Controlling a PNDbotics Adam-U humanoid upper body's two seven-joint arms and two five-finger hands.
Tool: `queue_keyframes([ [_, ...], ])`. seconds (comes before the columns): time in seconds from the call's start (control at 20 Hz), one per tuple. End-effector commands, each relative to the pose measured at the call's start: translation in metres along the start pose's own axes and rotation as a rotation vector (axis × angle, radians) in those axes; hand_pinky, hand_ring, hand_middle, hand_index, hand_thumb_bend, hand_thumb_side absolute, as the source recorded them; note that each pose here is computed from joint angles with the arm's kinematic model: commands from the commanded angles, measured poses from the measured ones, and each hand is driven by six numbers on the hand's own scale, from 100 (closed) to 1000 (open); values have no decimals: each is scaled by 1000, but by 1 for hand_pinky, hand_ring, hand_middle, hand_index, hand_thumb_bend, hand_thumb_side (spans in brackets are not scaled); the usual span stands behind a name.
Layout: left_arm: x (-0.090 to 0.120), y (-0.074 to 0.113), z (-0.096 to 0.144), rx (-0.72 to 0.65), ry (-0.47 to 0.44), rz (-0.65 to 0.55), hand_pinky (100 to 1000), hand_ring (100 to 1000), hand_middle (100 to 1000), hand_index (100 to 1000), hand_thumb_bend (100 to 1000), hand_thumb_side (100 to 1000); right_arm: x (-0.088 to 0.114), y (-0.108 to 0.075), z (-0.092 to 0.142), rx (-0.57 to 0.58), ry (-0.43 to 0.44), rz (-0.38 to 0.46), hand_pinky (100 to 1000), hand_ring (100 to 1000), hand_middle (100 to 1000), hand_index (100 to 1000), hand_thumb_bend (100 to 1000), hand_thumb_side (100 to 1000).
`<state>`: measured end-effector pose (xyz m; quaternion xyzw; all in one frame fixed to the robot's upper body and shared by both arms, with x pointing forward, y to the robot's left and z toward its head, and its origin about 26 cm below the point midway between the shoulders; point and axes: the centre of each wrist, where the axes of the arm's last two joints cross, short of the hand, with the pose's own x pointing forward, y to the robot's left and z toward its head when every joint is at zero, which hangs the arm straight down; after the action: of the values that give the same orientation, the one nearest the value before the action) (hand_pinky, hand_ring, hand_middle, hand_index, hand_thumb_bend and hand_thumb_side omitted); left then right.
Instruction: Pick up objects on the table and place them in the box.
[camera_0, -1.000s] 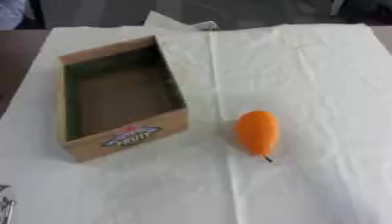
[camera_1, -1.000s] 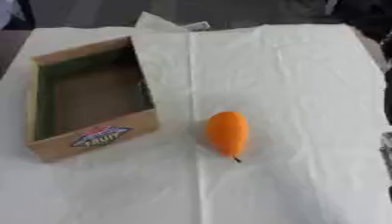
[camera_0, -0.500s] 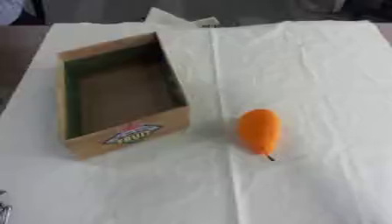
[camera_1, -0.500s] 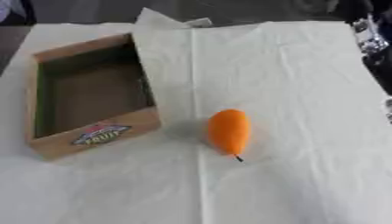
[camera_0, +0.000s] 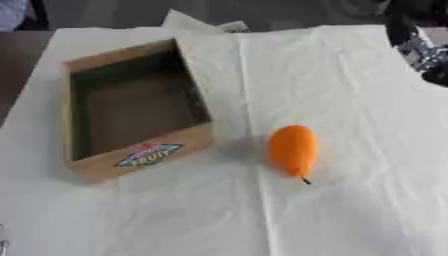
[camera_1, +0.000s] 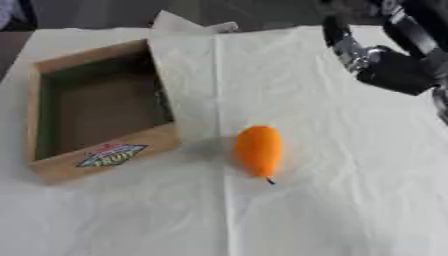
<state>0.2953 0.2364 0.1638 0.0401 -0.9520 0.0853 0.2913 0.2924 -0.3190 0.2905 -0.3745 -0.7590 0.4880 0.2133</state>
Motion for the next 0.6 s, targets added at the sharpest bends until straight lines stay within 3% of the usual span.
queue_keyframes([
  [0.05,5,0,-3,-18,-17,8,404,510,635,676,100,980,7,-9,-6,102,-25,110,838,825,705,911,100,975],
  [0.25,5,-1,-3,-25,-12,14,406,512,635,676,100,979,9,-2,-12,185,-36,126,848,838,713,933,100,997],
  [0.4,5,-1,-4,-24,-10,18,408,512,635,677,100,978,9,9,-17,302,-37,117,883,883,741,989,100,911],
  [0.6,5,-1,-4,-21,-6,22,409,513,634,678,100,977,10,21,-21,452,-30,13,916,924,765,1000,100,885],
])
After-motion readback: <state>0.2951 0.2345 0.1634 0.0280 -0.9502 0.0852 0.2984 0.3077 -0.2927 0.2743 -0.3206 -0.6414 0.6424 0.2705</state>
